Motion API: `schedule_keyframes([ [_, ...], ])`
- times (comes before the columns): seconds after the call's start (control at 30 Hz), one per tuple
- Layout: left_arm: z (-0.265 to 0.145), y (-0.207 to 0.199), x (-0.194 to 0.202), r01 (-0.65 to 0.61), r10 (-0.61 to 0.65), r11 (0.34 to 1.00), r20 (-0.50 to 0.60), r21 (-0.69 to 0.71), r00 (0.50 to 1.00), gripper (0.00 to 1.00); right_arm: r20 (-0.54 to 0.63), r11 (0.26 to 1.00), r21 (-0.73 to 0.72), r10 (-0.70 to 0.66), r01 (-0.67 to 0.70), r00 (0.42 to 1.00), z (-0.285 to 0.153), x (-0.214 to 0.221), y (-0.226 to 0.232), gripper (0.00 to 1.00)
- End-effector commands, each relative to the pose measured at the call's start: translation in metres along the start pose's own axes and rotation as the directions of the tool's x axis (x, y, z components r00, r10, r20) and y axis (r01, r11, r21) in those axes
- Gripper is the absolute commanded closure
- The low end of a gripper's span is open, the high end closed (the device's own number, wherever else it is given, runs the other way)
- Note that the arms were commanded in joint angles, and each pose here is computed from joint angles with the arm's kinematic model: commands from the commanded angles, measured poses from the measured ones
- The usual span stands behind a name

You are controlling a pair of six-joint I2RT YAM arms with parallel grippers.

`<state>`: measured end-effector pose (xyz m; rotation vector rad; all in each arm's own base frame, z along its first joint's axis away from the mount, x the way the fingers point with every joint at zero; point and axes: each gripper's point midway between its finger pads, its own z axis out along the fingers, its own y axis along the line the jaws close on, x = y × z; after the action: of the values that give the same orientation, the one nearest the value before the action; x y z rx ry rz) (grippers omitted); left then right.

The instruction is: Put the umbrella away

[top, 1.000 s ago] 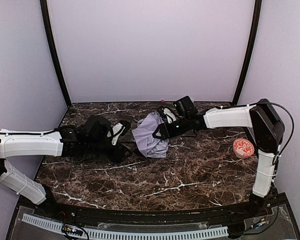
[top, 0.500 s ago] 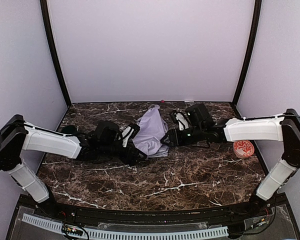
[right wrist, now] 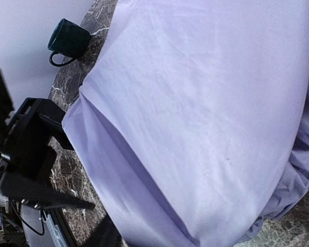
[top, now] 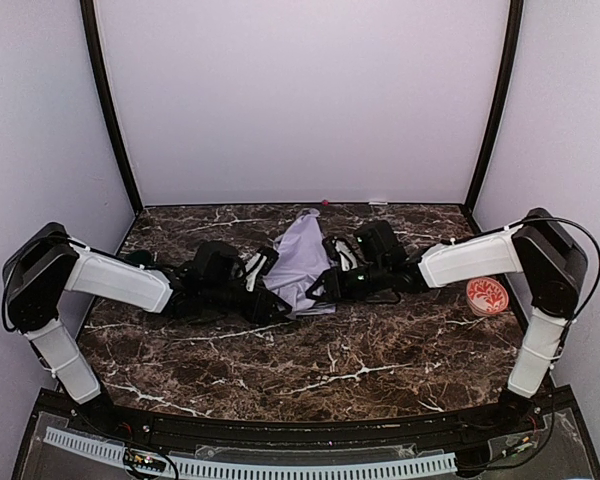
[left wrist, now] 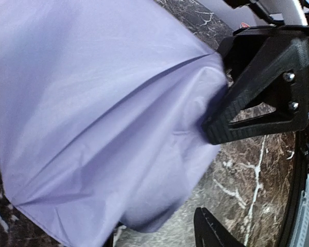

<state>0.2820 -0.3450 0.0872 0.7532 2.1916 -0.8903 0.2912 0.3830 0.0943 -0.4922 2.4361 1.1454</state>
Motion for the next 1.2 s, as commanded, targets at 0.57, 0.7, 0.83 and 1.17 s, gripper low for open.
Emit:
schedule_keyframes([
  [0.57, -0.017, -0.034, -0.032, -0.115, 0.102, 0.968, 0.072, 0.224, 0.992, 1.0, 0.086, 0.975, -0.166, -0.134, 0.147, 0.987, -0.031, -0.039, 0.061, 1.0],
  [0.7, -0.057, -0.037, -0.035, -0.216, 0.207, 0.966, 0.076, 0.14, 0.975, 1.0, 0.127, 0.976, -0.091, -0.186, 0.198, 0.974, -0.061, -0.055, 0.055, 1.0],
  [0.83, -0.104, -0.054, -0.044, -0.335, 0.324, 0.936, 0.108, 0.108, 0.94, 1.0, 0.146, 0.975, -0.038, -0.214, 0.221, 0.966, -0.083, -0.065, 0.05, 1.0],
  [1.17, -0.171, -0.123, -0.089, -0.468, 0.409, 0.866, 0.288, 0.179, 0.866, 1.0, 0.146, 0.916, -0.204, -0.321, 0.346, 0.936, -0.117, -0.058, 0.12, 1.0],
])
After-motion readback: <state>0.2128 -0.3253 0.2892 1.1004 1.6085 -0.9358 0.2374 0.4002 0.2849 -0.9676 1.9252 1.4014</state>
